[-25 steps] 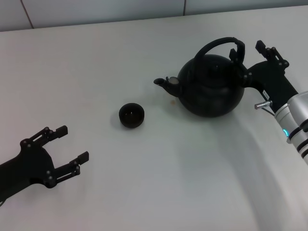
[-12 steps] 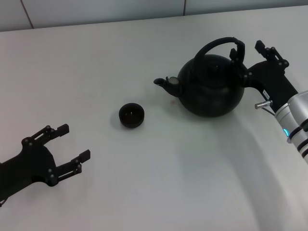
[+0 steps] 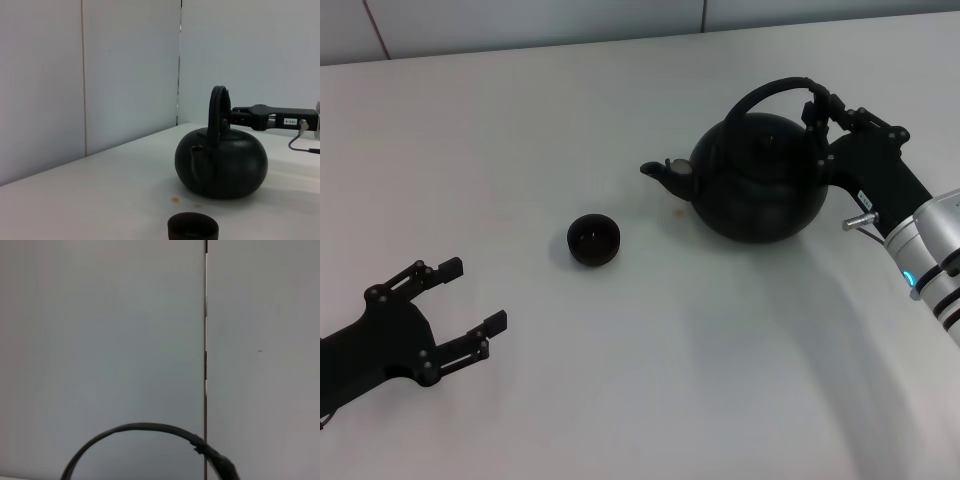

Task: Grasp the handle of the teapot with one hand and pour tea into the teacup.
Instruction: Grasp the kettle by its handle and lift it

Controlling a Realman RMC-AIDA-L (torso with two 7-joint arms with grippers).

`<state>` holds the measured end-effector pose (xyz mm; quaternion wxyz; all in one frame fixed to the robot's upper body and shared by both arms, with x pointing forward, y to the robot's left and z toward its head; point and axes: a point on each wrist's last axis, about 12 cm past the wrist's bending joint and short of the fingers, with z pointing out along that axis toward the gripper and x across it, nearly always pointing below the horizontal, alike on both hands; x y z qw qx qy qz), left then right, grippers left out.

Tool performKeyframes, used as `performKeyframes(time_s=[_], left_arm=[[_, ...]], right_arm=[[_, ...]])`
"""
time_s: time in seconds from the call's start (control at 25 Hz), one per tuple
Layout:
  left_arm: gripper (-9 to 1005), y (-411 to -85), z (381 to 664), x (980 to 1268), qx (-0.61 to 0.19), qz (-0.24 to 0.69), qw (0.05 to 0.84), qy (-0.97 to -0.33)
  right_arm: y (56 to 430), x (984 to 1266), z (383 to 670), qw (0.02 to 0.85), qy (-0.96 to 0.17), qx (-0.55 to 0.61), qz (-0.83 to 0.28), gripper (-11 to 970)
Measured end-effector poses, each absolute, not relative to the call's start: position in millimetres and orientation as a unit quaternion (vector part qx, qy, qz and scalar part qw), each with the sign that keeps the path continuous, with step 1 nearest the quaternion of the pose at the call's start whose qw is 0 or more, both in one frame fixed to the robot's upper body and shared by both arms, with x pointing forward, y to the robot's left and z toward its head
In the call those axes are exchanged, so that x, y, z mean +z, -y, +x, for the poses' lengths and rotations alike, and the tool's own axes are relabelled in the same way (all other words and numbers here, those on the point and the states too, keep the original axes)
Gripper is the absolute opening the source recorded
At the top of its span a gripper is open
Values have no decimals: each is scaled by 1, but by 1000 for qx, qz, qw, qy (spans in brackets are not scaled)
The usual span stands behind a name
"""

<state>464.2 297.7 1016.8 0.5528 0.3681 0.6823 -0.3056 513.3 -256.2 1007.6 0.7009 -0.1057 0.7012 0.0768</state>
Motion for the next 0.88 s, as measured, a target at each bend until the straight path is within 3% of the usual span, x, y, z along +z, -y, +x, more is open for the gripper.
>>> performKeyframes(time_s=[0.12,0.4,0.88], left_arm=[[834,-298,465,1017,-306,368,553,-682],[834,-298,465,1017,-305,369,553,-682],[833,-297,463,1016,-304,368,553,-683]], right_arm=[[256,1008,513,701,-701,77,-106,257],[257,1008,512,703,-700,76,-101,86],[255,1022,511,740,-657,100,-104,85]])
